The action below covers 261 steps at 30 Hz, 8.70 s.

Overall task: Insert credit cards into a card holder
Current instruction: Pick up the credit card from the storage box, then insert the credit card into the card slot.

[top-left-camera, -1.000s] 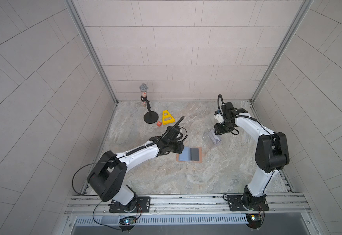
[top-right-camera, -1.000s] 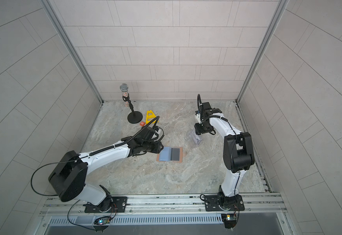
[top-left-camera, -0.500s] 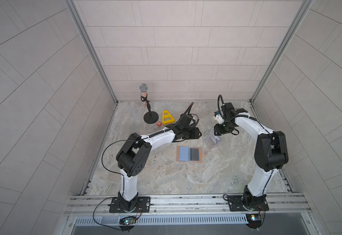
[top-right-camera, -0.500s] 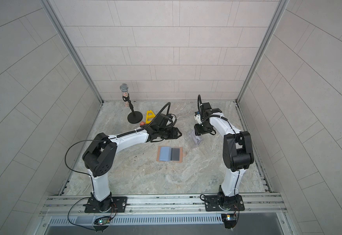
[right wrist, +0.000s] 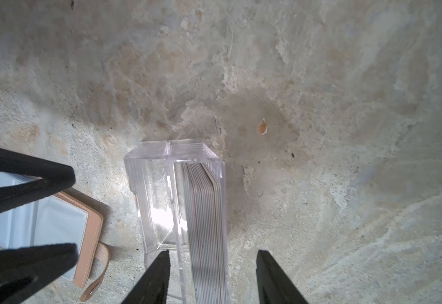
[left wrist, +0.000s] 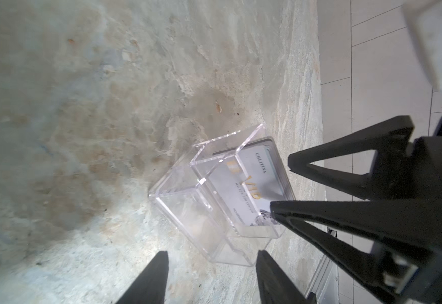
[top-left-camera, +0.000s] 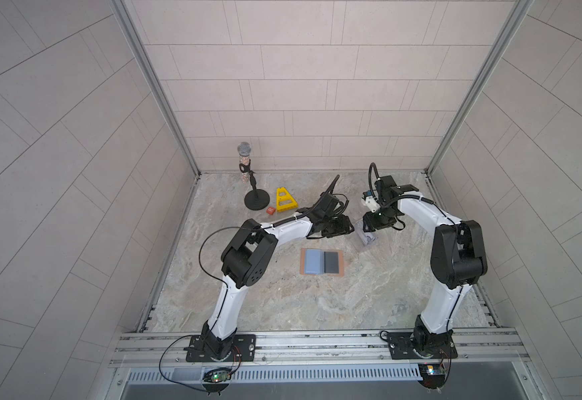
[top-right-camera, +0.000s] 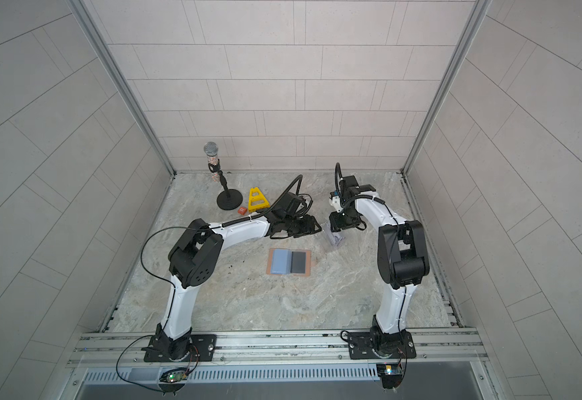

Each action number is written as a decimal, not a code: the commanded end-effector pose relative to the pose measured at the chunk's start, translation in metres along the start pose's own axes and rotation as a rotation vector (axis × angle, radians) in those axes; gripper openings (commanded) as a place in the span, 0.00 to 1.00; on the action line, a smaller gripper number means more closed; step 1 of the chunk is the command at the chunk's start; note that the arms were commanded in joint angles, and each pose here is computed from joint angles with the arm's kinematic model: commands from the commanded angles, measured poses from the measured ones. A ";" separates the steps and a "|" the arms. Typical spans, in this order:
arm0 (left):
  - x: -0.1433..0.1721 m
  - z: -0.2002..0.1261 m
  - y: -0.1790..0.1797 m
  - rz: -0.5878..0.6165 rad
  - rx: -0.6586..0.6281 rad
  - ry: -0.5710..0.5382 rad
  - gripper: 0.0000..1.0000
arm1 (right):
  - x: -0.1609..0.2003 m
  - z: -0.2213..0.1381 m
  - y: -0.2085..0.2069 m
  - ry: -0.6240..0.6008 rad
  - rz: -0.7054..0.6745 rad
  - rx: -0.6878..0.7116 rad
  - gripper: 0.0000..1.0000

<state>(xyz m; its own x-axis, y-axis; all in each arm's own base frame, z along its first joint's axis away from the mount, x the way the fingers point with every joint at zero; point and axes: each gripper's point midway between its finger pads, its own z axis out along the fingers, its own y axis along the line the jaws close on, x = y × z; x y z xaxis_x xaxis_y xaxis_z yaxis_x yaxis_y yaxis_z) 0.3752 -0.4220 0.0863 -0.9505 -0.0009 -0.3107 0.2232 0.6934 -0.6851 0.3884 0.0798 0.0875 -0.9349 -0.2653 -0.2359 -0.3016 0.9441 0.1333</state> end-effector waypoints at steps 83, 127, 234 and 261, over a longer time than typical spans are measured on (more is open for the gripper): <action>0.043 0.047 0.071 -0.089 -0.192 0.180 0.43 | -0.005 -0.028 0.000 0.003 -0.051 0.091 0.26; -0.009 -0.167 -0.043 0.109 0.243 -0.304 0.59 | -0.031 -0.171 0.095 -0.694 0.121 -0.487 0.00; 0.107 -0.116 0.073 -0.062 0.191 0.045 0.00 | 0.087 0.062 0.131 -0.081 0.088 -0.107 0.23; 0.103 -0.087 0.085 -0.146 0.250 0.044 0.00 | 0.099 0.076 0.129 -0.033 0.082 -0.081 0.17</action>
<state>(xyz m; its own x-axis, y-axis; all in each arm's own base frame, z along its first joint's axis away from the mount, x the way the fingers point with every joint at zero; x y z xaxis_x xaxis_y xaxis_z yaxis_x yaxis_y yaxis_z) 0.2760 -0.2979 0.0530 -0.9845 -0.0491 -0.1685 0.1192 0.5177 -0.8472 0.2792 0.1958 0.0228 -0.9419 -0.1651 -0.2924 -0.2463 0.9316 0.2672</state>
